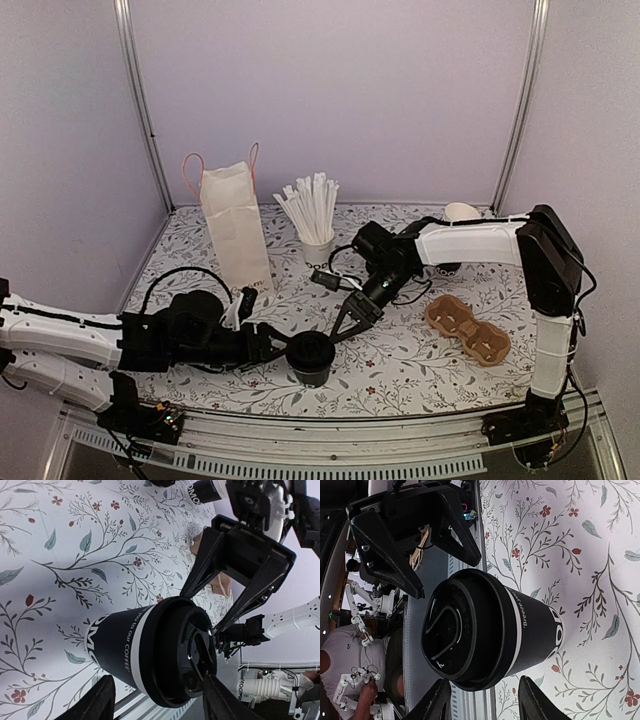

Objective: Pack the takeout coffee

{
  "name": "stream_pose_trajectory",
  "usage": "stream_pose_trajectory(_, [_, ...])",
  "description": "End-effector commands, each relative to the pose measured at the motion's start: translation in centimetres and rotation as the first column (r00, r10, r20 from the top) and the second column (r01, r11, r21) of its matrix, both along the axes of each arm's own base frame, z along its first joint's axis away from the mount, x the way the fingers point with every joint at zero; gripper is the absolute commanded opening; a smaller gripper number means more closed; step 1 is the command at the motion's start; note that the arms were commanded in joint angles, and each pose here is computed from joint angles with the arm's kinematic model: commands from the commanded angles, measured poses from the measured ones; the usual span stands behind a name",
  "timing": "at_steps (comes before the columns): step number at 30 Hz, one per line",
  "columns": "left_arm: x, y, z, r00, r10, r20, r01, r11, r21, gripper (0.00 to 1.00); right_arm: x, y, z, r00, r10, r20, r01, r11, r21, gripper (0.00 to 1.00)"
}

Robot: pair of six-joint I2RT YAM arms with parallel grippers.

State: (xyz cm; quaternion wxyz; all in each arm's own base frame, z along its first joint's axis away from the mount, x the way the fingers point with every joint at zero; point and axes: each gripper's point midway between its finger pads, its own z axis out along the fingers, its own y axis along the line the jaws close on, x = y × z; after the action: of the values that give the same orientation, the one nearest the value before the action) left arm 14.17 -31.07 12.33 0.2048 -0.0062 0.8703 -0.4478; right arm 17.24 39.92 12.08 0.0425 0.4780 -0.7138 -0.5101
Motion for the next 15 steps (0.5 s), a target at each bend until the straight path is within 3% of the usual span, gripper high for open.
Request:
stream_pose_trajectory(1, [-0.1, 0.1, 0.9, 1.000, 0.018, 0.013, -0.017, 0.999, -0.038, 0.61, 0.2, 0.6, 0.0, 1.000, 0.008, -0.012, -0.008, 1.000, 0.001, 0.48])
stream_pose_trajectory(8, [0.1, 2.8, 0.9, 0.991, 0.131, -0.031, -0.134, 0.983, -0.123, 0.49, 0.3, 0.9, 0.0, 1.000, 0.010, -0.023, -0.010, 1.000, 0.002, 0.47])
stream_pose_trajectory(15, [-0.6, 0.7, 0.5, 0.997, 0.049, -0.054, -0.057, 0.986, -0.157, 0.47, 0.2, 1.1, -0.2, 1.000, 0.010, -0.021, -0.010, 1.000, -0.010, 0.50])
